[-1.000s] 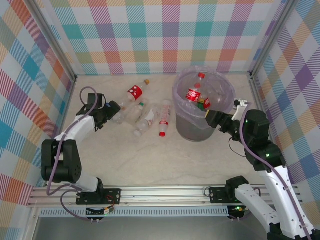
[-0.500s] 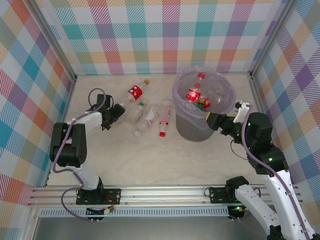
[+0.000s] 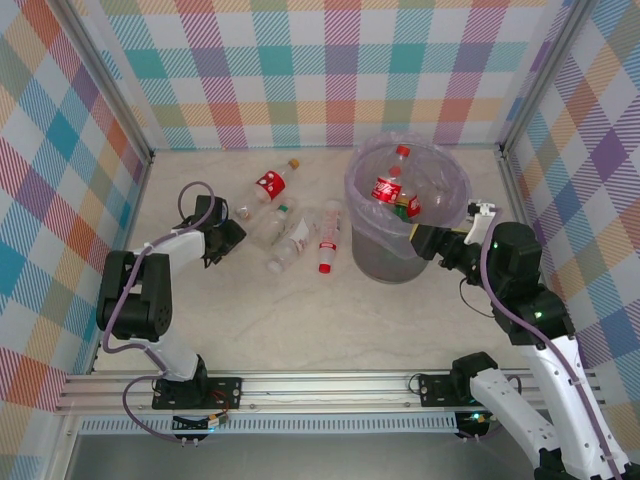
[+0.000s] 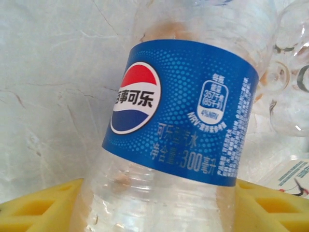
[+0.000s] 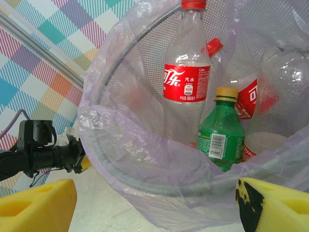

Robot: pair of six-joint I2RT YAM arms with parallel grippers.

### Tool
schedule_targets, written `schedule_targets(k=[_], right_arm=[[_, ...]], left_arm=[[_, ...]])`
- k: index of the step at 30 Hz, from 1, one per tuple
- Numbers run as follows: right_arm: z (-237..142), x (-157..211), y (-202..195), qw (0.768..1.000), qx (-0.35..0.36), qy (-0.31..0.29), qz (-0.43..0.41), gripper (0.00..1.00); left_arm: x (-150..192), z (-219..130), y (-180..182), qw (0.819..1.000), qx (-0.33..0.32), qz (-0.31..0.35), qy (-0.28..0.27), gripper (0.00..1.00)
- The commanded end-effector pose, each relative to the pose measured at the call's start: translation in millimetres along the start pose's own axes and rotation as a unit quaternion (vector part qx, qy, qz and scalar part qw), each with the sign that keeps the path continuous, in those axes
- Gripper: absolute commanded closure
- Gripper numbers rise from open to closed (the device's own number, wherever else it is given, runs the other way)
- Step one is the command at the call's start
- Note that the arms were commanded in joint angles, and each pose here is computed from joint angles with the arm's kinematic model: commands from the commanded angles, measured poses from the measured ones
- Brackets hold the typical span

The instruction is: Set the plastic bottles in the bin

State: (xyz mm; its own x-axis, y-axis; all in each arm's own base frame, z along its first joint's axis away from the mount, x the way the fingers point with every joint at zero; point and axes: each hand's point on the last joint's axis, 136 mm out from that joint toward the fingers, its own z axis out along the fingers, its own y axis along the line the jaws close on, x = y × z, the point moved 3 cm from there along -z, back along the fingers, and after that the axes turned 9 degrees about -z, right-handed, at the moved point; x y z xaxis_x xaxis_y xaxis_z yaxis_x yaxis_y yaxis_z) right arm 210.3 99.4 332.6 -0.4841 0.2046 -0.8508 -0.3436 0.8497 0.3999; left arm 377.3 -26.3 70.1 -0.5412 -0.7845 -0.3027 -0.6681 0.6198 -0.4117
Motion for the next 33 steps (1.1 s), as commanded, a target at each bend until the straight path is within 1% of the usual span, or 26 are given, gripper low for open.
schedule_targets(k=[1, 3, 5, 6, 7, 10, 12, 15, 20, 22, 25, 29, 32, 33], right_arm=[[-3, -10, 6, 1.000, -0.012, -0.016, -0.003, 0.14], [-5, -10, 5, 1.000, -0.007, -0.016, -0.005, 0.14], [-6, -10, 4, 1.000, -0.003, -0.017, -0.005, 0.14], [-7, -10, 4, 1.000, -0.003, -0.018, -0.006, 0.14], [-7, -10, 4, 1.000, -0.003, -0.017, -0.006, 0.14], [-5, -10, 3, 1.000, -0.002, -0.015, -0.005, 0.14], [-5, -9, 4, 1.000, -0.003, -0.014, -0.005, 0.14], [-7, -10, 4, 1.000, -0.003, -0.016, -0.005, 0.14], [-10, -11, 4, 1.000, -0.002, -0.019, -0.007, 0.14], [-11, -12, 5, 1.000, -0.003, -0.020, -0.008, 0.14], [-12, -13, 6, 1.000, -0.005, -0.021, -0.009, 0.14], [-16, -16, 9, 1.000, -0.008, -0.027, -0.011, 0.14], [-22, -25, 18, 0.999, -0.024, -0.034, -0.011, 0.14], [-23, -29, 21, 0.999, -0.033, -0.035, -0.010, 0.15]], left_arm=[[-9, -10, -4, 0.999, -0.008, 0.030, -0.016, 0.36], [-10, -11, -6, 0.999, -0.008, 0.036, -0.015, 0.35], [-14, -12, -7, 0.999, -0.011, 0.045, -0.024, 0.28], [-13, -13, -3, 0.998, -0.026, 0.050, -0.019, 0.24], [-15, -13, -3, 0.998, -0.029, 0.053, -0.022, 0.22], [-18, -7, -2, 0.997, -0.036, 0.057, -0.024, 0.20], [-19, 0, -1, 0.997, -0.042, 0.059, -0.019, 0.22], [-18, 6, 2, 0.997, -0.047, 0.059, -0.011, 0.28], [-16, 1, 5, 0.997, -0.046, 0.061, -0.013, 0.38], [-17, -9, 6, 0.997, -0.044, 0.065, -0.020, 0.41], [-21, -36, 6, 0.995, -0.034, 0.078, -0.044, 0.42], [-20, -86, 3, 0.991, -0.007, 0.109, -0.075, 0.43], [6, -117, -12, 0.986, 0.058, 0.143, -0.068, 0.43], [19, -128, -21, 0.981, 0.090, 0.160, -0.060, 0.43]])
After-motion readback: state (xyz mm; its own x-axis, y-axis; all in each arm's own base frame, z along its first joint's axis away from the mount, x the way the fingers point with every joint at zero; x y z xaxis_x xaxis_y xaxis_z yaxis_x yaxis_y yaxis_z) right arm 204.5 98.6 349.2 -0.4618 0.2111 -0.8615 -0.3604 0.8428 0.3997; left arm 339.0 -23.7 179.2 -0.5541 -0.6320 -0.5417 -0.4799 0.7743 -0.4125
